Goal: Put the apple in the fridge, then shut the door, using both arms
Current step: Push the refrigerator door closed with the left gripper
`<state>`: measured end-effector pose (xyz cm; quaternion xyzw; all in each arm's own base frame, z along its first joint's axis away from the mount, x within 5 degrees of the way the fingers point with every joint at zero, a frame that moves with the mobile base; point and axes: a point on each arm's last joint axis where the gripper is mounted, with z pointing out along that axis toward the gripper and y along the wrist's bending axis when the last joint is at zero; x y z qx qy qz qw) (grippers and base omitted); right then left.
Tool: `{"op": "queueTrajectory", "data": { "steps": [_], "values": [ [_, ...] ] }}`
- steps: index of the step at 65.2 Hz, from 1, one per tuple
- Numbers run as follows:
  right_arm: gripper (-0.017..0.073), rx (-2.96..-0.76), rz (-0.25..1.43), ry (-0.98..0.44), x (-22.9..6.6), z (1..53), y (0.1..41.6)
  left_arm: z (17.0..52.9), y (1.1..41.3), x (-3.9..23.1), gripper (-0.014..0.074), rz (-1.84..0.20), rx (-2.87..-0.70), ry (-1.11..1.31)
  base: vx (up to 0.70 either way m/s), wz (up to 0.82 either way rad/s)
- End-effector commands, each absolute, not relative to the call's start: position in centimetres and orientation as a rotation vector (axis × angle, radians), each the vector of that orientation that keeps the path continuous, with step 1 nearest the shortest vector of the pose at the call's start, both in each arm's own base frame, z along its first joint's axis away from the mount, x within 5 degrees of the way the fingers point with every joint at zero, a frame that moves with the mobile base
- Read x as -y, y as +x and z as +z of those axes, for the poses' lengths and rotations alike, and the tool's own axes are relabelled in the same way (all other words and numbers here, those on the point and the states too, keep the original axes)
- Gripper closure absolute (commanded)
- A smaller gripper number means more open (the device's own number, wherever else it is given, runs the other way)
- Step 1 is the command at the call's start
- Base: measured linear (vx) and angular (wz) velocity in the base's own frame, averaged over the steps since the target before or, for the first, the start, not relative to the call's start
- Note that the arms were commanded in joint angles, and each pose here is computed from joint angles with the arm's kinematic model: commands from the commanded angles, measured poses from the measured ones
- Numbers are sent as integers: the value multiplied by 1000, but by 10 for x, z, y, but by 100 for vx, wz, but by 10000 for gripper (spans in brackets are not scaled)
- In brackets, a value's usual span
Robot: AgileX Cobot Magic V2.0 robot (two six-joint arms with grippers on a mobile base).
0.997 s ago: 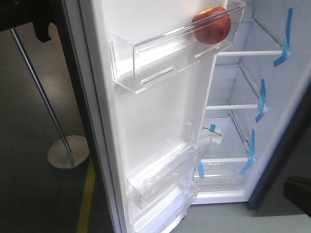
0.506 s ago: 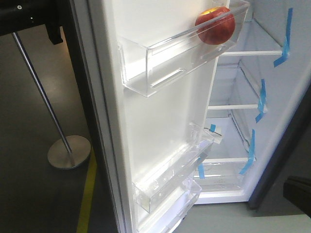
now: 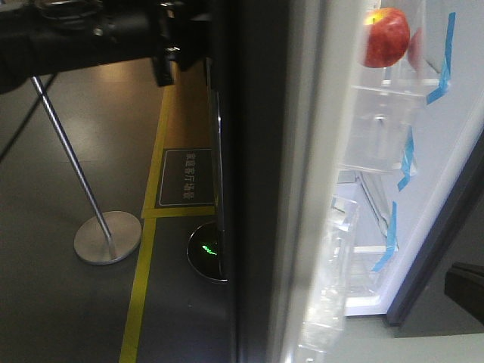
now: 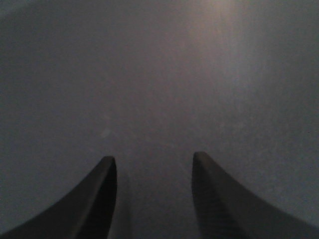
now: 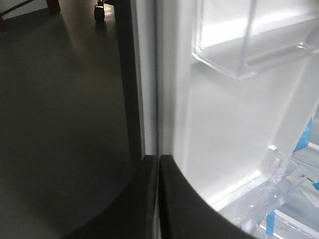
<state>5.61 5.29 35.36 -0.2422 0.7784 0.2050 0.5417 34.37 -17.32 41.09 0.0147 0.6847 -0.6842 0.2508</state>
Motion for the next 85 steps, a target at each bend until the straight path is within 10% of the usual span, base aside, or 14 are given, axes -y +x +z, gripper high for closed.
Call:
{"op": "queueTrajectory", "data": {
  "steps": [1, 43, 71, 85],
  "values": [
    [562, -1762, 478, -502, -51, 368, 60, 441, 319, 191, 244, -1937, -1748, 151, 0, 0],
    [515, -1626, 351, -306, -37, 383, 77, 439, 322, 187, 244, -1803, -1720, 258, 0, 0],
    [23, -1634, 190, -76, -15, 378, 146, 427, 323, 185, 244, -1644, -1822, 351, 0, 0],
    [-34, -1661, 96, -17, -6, 371, 185, 427, 324, 185, 244, -1644, -1819, 345, 0, 0]
  ]
}}
